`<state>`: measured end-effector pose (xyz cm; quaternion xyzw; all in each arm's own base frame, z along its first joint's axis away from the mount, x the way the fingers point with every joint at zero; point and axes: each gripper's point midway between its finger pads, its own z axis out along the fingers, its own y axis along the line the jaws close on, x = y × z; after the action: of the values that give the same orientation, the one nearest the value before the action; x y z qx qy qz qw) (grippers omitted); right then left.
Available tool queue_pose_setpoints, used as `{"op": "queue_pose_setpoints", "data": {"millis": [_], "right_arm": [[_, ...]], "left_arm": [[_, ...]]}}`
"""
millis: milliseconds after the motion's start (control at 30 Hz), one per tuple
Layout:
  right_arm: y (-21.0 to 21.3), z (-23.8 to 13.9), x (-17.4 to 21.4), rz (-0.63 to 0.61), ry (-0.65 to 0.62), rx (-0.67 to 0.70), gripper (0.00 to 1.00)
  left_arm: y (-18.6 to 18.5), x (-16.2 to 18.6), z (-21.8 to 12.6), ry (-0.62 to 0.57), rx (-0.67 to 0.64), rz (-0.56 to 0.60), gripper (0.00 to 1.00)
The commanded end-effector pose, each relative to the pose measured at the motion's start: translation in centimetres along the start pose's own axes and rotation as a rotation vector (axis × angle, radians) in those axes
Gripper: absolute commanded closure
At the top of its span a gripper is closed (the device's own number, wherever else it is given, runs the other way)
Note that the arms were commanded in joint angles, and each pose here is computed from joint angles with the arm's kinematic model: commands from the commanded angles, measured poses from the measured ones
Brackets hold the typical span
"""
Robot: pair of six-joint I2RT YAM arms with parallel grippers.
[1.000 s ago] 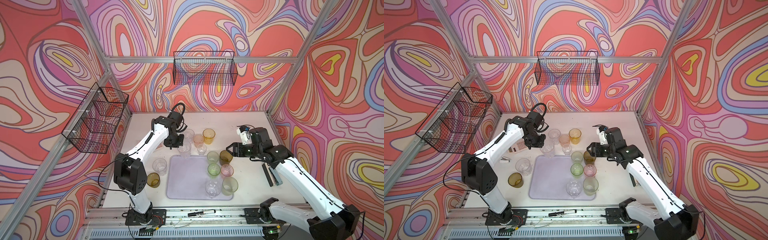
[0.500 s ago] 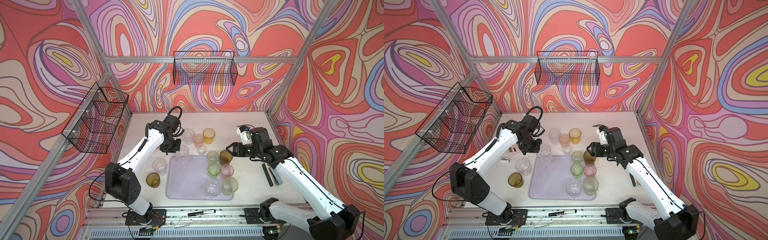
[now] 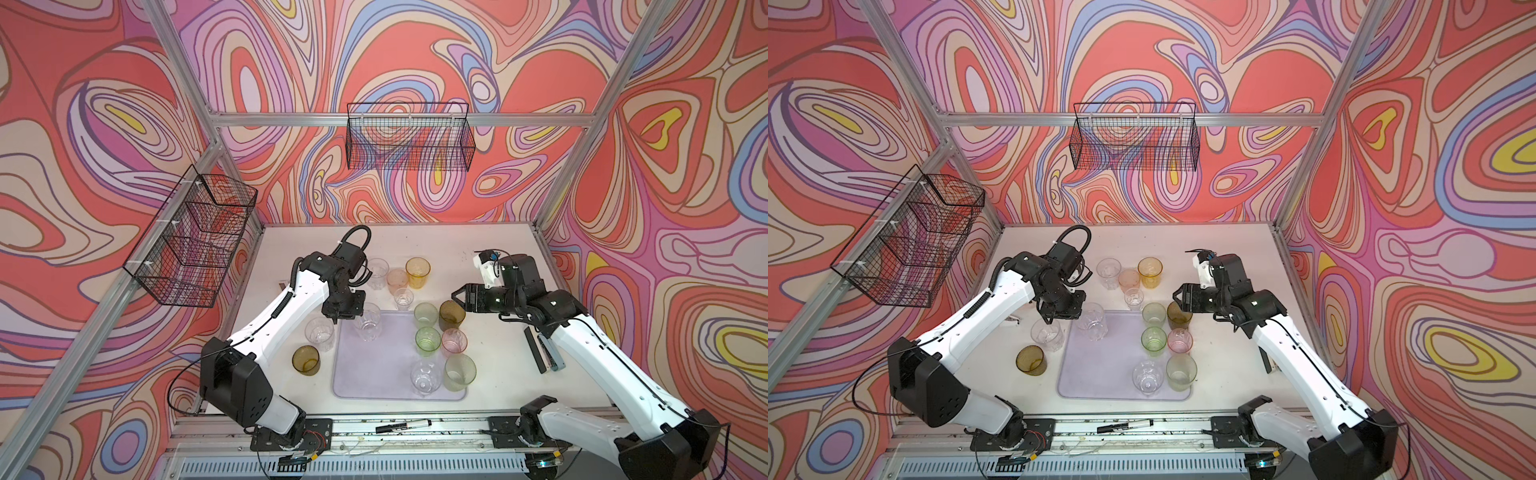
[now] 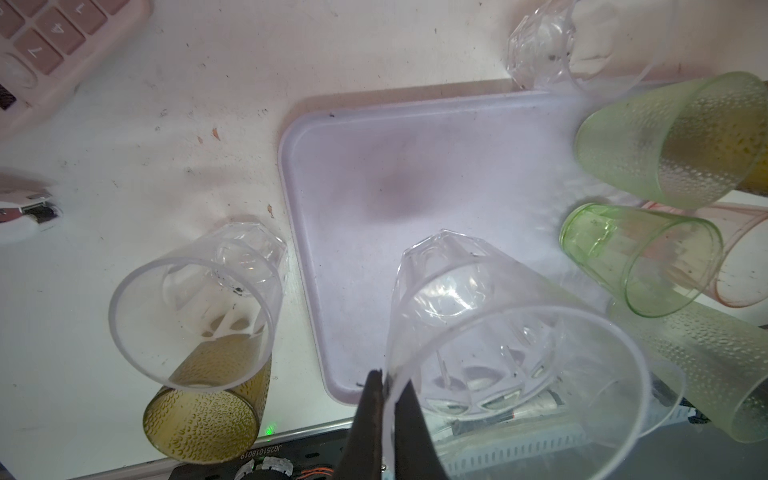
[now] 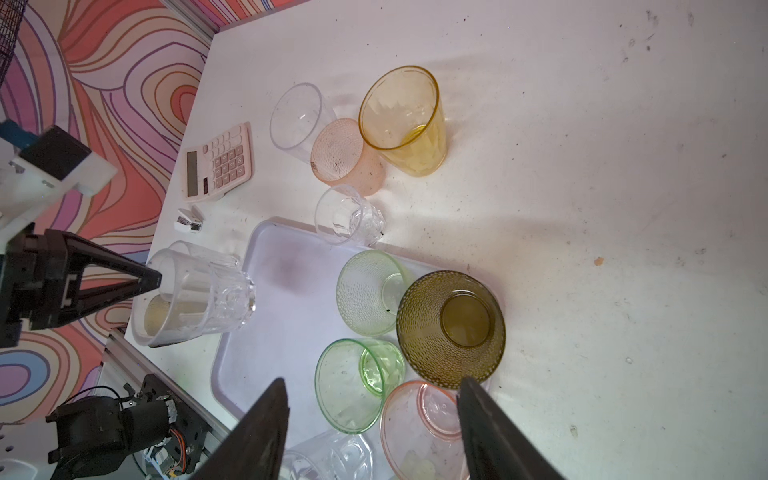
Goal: Place the glasses into the tray
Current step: 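Carry the clear glass over the tray edge nearest the robot with the left gripper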
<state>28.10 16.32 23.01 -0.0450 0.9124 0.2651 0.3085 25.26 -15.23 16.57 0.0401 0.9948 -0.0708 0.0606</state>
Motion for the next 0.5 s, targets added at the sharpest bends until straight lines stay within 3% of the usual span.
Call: {"op": "queue_pose_setpoints", "data": {"millis": [0, 467], "right_arm": [[0.0, 0.1, -0.1, 0.002, -0.015, -0.007, 0.33], [-0.1, 0.1, 0.1, 0.0, -0.008, -0.005, 0.33]], "left_arm": [[-0.4, 1.3, -0.3, 0.005, 0.012, -0.027, 1.0], [-1.0, 4.2, 0.6, 0.005, 0.01, -0.028, 1.0]]}}
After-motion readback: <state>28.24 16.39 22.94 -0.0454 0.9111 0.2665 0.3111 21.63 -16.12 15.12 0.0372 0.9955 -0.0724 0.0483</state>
